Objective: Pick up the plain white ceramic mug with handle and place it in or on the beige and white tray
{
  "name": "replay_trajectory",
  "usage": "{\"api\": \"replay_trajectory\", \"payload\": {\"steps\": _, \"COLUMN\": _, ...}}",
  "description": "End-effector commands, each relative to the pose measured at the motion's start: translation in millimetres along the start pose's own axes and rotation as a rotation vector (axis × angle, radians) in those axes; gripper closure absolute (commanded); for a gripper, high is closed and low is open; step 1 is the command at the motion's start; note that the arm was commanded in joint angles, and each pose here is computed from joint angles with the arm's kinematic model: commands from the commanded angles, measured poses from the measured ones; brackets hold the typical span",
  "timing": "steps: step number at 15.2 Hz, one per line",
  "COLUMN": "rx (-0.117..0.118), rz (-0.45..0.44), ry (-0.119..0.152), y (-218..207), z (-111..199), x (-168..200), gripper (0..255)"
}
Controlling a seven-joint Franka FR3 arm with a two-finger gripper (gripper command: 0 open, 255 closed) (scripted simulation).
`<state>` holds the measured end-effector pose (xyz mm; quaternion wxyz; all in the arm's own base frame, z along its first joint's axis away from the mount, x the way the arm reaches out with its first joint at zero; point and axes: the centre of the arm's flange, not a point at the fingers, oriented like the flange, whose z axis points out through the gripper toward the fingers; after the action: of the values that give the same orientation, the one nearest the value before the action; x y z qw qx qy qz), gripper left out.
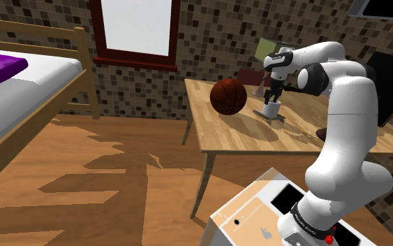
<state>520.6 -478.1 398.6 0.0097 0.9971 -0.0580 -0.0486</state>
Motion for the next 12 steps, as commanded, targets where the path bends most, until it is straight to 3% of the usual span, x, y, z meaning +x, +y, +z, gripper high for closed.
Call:
{"api": "replay_trajectory", "payload": {"steps": 1, "rx": 0.0, "rz": 0.0, "ry": 0.0, "y": 0, "z": -13, "x": 0, "gripper": 0}}
{"api": "replay_trajectory", "payload": {"steps": 4, "rx": 0.0, "rz": 0.0, "ry": 0.0, "y": 0, "z": -50, "x": 0, "gripper": 0}}
{"api": "replay_trajectory", "payload": {"steps": 12, "rx": 0.0, "rz": 0.0, "ry": 0.0, "y": 0, "z": -50, "x": 0, "gripper": 0}}
